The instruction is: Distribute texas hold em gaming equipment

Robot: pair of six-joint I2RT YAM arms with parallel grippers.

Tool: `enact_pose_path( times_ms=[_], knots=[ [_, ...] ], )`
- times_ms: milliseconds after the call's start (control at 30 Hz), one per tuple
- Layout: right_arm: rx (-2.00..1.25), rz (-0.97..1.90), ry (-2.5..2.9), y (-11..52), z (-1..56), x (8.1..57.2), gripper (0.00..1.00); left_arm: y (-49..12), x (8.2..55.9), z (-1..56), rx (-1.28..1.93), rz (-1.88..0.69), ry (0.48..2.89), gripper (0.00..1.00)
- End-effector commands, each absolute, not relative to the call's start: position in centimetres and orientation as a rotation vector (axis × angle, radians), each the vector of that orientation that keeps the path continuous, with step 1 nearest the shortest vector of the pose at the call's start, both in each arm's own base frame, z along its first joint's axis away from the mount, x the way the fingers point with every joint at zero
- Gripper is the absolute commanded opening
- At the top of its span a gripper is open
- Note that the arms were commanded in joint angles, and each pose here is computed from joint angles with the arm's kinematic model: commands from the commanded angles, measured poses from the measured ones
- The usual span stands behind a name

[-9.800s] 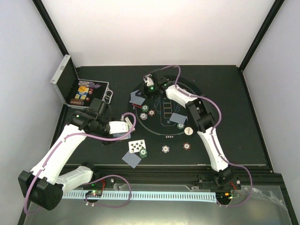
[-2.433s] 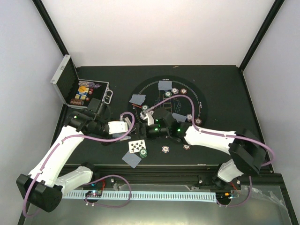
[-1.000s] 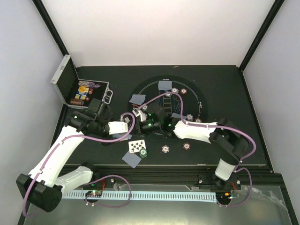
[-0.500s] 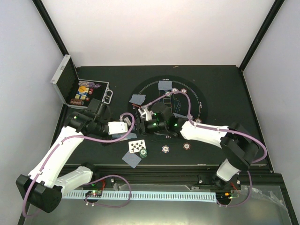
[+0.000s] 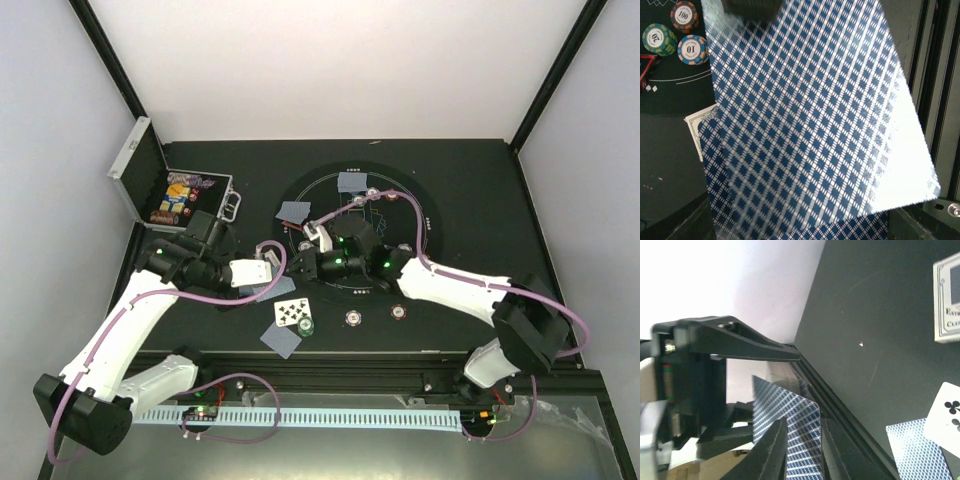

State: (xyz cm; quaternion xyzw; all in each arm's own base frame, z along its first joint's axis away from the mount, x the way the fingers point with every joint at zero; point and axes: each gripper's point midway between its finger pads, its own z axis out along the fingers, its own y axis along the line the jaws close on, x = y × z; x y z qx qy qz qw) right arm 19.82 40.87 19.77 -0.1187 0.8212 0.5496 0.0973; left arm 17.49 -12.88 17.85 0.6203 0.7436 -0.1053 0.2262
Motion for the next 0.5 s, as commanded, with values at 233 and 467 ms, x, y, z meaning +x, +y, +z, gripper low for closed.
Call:
enact_pose_path(
  times_ms=[233, 467],
  knots=[
    [-0.198, 1.816, 2.250, 37.5, 23.6, 20.2, 0.01, -13.2, 17.9, 18.6, 1.709, -0.279, 2.006, 0.02],
    [-0.191, 1.860, 2.266, 37.2, 22.2, 19.4, 0.03, -13.3, 18.0, 18.5, 1.706, -0.284, 2.012, 0.02]
  ],
)
